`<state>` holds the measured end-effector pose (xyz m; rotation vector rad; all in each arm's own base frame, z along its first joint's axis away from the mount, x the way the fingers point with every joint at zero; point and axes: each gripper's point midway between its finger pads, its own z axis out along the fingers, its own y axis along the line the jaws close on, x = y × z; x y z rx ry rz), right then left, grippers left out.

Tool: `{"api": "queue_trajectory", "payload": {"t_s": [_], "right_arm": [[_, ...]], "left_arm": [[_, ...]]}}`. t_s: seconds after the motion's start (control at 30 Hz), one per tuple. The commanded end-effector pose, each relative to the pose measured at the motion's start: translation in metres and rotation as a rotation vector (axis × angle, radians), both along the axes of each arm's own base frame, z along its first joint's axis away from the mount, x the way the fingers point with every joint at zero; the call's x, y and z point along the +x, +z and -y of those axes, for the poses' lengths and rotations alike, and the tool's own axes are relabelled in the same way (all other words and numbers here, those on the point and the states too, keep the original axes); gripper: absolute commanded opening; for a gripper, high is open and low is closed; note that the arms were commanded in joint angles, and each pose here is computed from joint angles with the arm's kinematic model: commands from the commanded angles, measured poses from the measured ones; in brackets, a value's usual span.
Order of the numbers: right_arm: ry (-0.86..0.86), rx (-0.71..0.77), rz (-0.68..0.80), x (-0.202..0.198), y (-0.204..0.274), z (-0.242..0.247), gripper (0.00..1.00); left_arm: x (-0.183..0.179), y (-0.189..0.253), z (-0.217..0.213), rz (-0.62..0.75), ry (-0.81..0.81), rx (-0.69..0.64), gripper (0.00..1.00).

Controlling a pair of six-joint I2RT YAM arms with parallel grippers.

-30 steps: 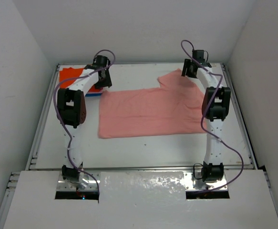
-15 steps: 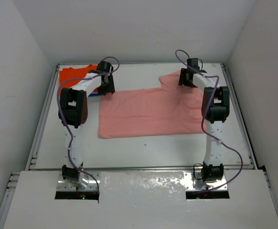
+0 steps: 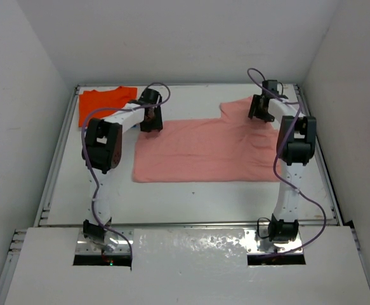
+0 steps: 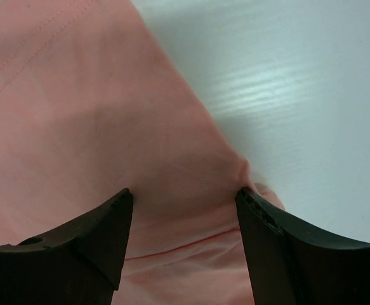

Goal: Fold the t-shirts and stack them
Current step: Grap the side of the flattened tshirt furthest away from the robot with both arms

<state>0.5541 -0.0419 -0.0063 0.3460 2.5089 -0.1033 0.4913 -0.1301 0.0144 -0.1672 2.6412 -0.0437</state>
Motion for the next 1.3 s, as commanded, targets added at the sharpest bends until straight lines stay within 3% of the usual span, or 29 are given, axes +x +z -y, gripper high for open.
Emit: {"api": "queue_trajectory", "payload": {"t_s": [0.0, 0.17, 0.37, 0.47, 0.6, 0.73, 1.27], "right_arm": [[-0.049, -0.015, -0.104, -0.038, -0.008, 0.027, 0.65], [-0.007, -0.007, -0.071, -0.039, 0.013, 0.033, 0.65], [0.096, 0.039, 0.181, 0.024, 0.096, 0.02, 0.66], [0.109, 0.077, 0.22, 0.053, 0.104, 0.015, 0.67], [0.082, 0.081, 0.246, 0.069, 0.085, 0.02, 0.67], [0.056, 0.099, 0.274, 0.072, 0.063, 0.02, 0.67], [0.045, 0.153, 0.347, 0.11, 0.024, 0.017, 0.66]], "left_arm": [[-0.017, 0.017, 0.029, 0.025, -0.015, -0.07, 0.46], [-0.03, 0.027, 0.053, 0.042, -0.016, -0.146, 0.46], [0.008, 0.085, 0.037, 0.158, -0.003, -0.066, 0.46], [0.037, 0.118, 0.028, 0.229, 0.005, -0.05, 0.47], [0.054, 0.111, -0.004, 0.205, 0.046, -0.011, 0.47], [0.047, 0.089, -0.026, 0.148, 0.059, -0.005, 0.47], [0.045, 0.081, -0.016, 0.137, -0.024, -0.043, 0.46]]}}
